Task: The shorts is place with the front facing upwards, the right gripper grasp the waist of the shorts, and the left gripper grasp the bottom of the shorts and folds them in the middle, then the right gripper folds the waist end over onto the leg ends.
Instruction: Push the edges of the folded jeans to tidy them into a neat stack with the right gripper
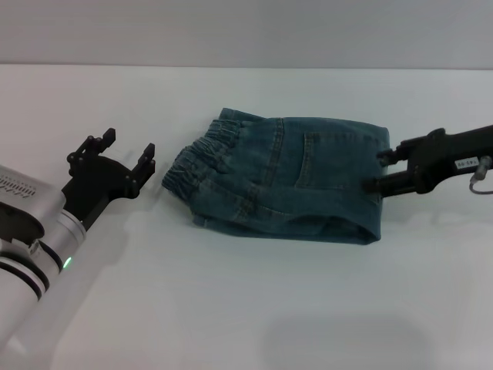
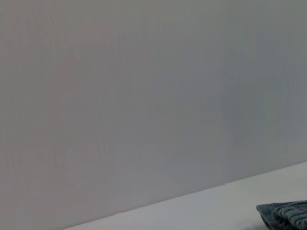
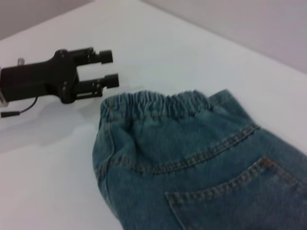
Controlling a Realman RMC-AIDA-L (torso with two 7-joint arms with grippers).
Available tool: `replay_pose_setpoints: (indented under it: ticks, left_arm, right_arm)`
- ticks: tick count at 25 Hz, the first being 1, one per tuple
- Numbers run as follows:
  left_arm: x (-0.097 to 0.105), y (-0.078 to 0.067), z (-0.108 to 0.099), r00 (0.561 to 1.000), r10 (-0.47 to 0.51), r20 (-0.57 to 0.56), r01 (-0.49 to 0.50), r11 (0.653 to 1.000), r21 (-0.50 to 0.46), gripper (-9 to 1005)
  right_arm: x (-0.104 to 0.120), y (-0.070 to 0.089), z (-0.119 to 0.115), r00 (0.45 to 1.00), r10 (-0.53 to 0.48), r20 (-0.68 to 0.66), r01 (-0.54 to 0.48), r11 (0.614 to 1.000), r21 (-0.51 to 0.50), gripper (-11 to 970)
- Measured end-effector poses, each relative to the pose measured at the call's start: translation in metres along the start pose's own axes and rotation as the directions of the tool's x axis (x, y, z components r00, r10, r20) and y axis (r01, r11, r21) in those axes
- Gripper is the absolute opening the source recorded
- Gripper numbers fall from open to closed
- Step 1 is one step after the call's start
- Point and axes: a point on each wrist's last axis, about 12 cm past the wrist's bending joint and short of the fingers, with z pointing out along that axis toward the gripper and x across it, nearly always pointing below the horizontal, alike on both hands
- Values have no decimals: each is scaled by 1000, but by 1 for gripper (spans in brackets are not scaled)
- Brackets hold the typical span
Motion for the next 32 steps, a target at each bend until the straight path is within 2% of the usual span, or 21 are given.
replay_pose_setpoints:
  ticks: [5, 8, 11, 14, 21, 32]
  left_arm:
    - [-2, 0, 2, 1000, 1, 5, -1, 1000, 4, 682]
    - [-3, -1, 3, 1000, 3, 8, -3, 1000, 6, 681]
    - [-4, 0, 5, 1000, 1, 12, -1, 1000, 2, 681]
    - [-5, 2, 6, 1000, -3, 16, 3, 1000, -6, 681]
    - [-8, 5, 7, 1000, -13, 26, 14, 1000, -23, 682]
    - [-6, 3, 6, 1000, -15, 22, 16, 1000, -21, 683]
  right_arm:
    - [1, 6, 2, 999, -30, 42, 31, 999, -32, 644]
    - [1, 17, 4, 997, -48, 58, 55, 991, -121, 643]
    - [1, 33, 4, 997, -74, 31, 79, 966, -246, 643]
    - [3, 41, 4, 995, -96, -19, 85, 948, -308, 643]
    - [19, 33, 13, 990, -62, -127, 31, 973, -229, 644]
    - [25, 13, 22, 995, -14, -103, 8, 998, -58, 643]
